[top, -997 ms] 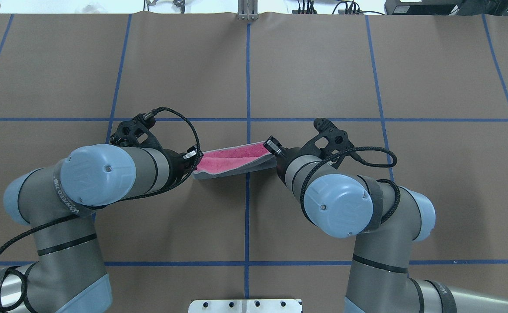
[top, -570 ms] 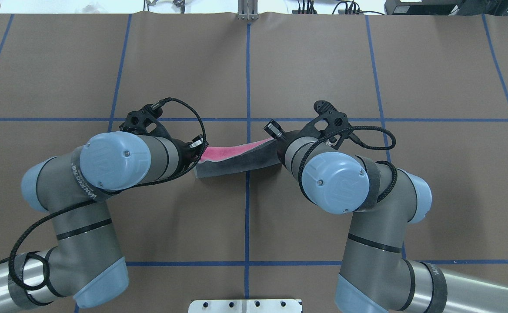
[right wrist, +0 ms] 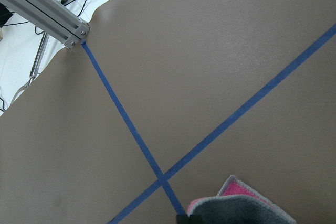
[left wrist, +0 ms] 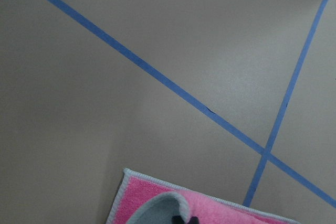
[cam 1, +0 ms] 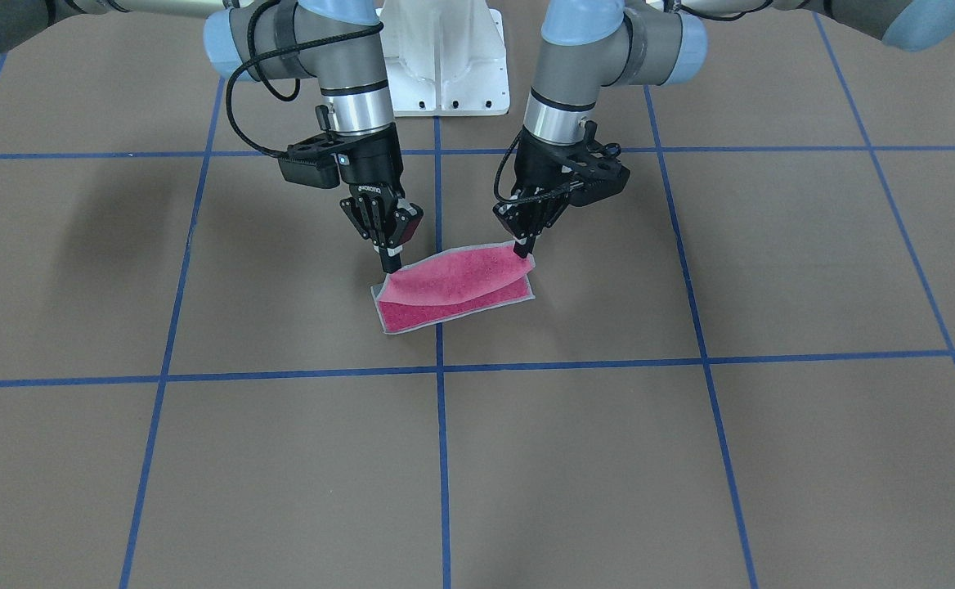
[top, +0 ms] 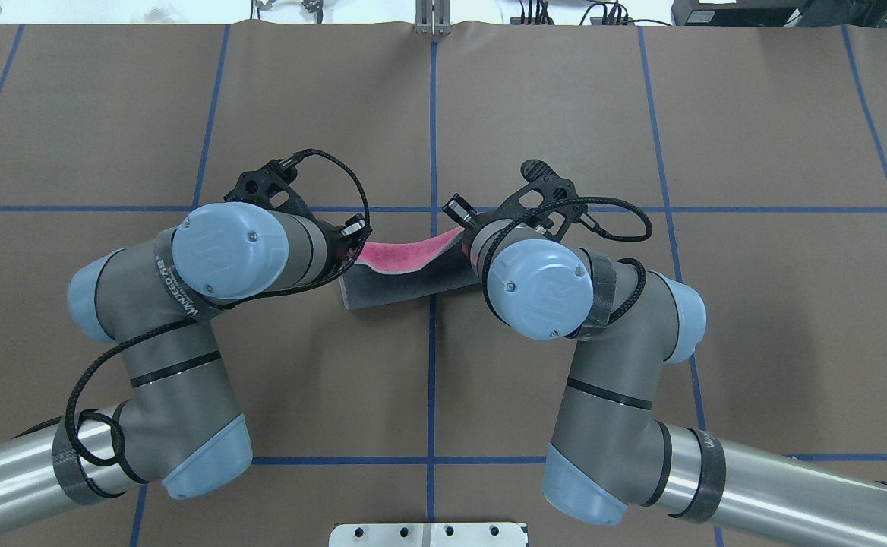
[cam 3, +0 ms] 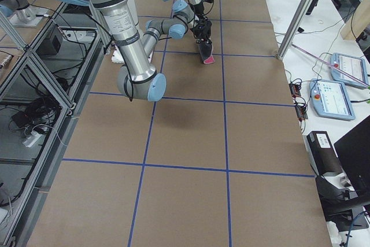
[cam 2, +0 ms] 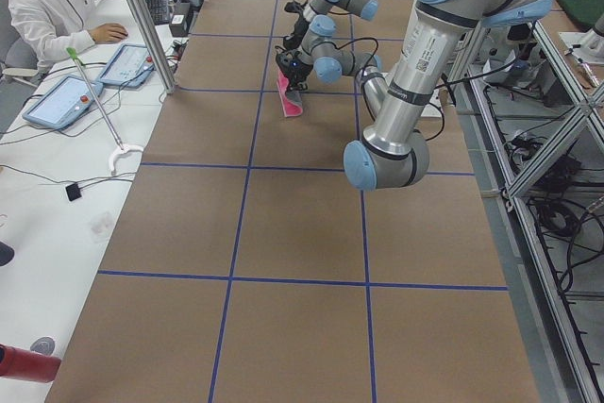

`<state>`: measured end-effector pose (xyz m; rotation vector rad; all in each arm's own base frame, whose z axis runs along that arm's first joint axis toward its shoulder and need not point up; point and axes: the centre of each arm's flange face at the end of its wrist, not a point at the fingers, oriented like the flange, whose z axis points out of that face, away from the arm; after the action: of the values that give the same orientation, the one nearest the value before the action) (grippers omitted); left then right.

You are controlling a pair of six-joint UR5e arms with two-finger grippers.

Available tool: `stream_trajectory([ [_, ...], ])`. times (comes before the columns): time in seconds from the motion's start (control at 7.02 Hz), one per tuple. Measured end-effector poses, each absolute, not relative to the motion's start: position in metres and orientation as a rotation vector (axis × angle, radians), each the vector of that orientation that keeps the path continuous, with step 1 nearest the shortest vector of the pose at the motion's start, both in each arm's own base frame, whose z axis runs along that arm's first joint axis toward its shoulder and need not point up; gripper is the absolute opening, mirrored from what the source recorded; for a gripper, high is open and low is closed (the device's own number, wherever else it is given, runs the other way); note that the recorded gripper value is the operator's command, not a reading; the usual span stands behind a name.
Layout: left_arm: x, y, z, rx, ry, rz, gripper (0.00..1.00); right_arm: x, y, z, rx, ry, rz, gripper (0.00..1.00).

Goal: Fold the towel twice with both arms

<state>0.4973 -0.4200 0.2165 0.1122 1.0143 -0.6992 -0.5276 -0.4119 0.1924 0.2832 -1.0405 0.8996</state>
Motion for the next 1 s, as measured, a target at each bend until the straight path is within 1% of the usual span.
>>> stream_trajectory([
  [0.28,0.504,-0.425,0.226,0.114,0.994,-0.701,0.00,-0.533,-0.418,0.200,0.287,-1.017,0.900,0.00],
  [0.57,0.510,-0.422,0.218,0.104,1.005,-0.690,0.00,-0.533,-0.417,0.201,0.271,-1.017,0.890,0.00],
  [0.71,0.509,-0.416,0.210,0.084,1.023,-0.677,0.00,-0.530,-0.411,0.202,0.242,-1.024,0.873,0.00],
  [1.0,0.505,-0.388,0.192,0.041,1.069,-0.633,0.00,-0.518,-0.376,0.197,0.188,-1.063,0.819,0.00],
])
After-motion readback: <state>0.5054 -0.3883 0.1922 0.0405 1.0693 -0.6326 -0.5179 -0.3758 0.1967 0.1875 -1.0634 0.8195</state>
